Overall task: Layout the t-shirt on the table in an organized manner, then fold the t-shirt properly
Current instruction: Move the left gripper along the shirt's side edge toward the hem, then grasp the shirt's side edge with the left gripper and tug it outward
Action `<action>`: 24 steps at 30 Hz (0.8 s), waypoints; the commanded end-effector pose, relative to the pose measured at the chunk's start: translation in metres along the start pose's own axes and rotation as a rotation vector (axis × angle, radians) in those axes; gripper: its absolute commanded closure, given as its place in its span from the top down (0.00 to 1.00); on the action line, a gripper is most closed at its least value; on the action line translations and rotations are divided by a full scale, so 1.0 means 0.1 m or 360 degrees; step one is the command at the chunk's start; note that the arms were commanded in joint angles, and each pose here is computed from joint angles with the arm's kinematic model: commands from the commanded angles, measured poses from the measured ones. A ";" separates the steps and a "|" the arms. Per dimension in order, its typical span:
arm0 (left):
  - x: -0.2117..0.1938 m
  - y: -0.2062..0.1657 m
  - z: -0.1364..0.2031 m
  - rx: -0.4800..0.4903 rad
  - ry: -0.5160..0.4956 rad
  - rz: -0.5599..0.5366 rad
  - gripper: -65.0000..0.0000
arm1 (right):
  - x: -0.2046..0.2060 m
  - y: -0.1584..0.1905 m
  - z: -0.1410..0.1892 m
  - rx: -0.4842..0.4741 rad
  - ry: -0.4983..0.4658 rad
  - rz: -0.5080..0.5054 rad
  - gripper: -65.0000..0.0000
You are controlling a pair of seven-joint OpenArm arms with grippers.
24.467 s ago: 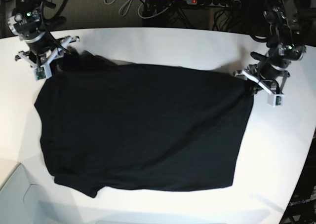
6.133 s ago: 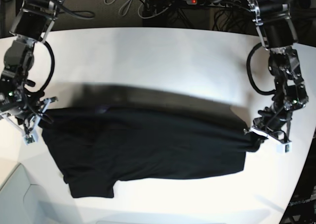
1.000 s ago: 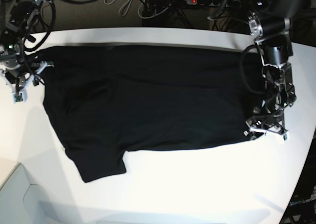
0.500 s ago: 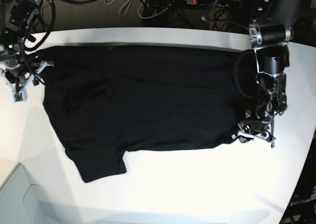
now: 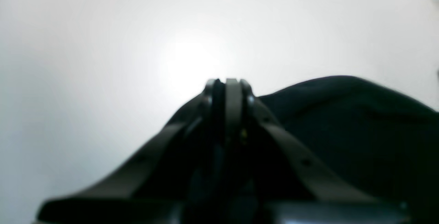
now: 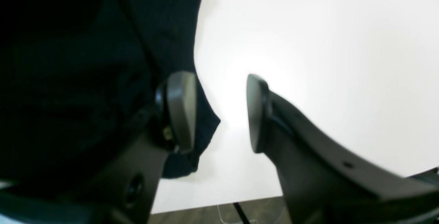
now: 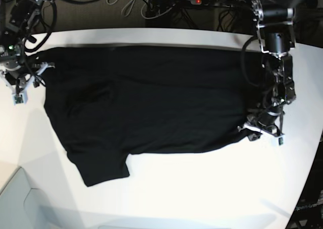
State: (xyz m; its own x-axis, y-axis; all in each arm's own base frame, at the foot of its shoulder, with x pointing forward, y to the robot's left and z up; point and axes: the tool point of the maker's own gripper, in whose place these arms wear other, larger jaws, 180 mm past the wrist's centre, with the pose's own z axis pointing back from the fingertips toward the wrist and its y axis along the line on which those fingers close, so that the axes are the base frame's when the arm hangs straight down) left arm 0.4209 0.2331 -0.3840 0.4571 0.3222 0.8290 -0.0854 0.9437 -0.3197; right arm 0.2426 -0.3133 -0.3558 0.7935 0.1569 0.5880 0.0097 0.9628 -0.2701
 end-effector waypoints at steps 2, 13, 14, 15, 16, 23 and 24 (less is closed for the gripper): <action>0.31 -0.22 0.10 -0.0094 -0.0160 -0.0063 0.00 | 0.11 -0.08 0.04 -0.0033 -0.0063 0.0001 0.39; -0.11 -0.99 0.40 -0.0370 -0.0064 -0.0482 0.04 | 0.11 -0.06 0.03 -0.0028 -0.0063 -0.0001 0.39; -0.17 -1.02 0.41 -0.0372 -0.0047 -0.0541 0.07 | 0.11 -0.06 0.03 -0.0028 -0.0063 -0.0001 0.39; -0.26 -1.03 0.42 -0.0370 -0.0018 -0.0598 0.11 | 0.11 -0.06 0.03 -0.0028 -0.0063 -0.0001 0.39; -0.32 -1.06 0.42 -0.0374 -0.0001 -0.0642 0.14 | 0.11 -0.06 0.03 -0.0028 -0.0063 -0.0001 0.39; -0.38 -1.22 0.44 -0.0419 -0.0002 -0.0677 0.22 | 0.12 -0.06 0.04 -0.0029 -0.0065 0.0000 0.39; -0.36 -1.24 0.45 -0.0425 -0.0008 -0.0680 0.22 | 0.12 -0.06 0.04 -0.0029 -0.0065 0.0000 0.39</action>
State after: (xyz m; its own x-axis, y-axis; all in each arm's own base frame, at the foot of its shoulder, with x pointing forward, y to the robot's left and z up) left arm 0.3639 0.1075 -0.3749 0.4610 -0.1003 0.8817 0.3312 0.9412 -0.0661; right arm 0.2424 -0.3127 -0.3563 0.7945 0.1558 0.5870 0.0097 0.9631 -0.2688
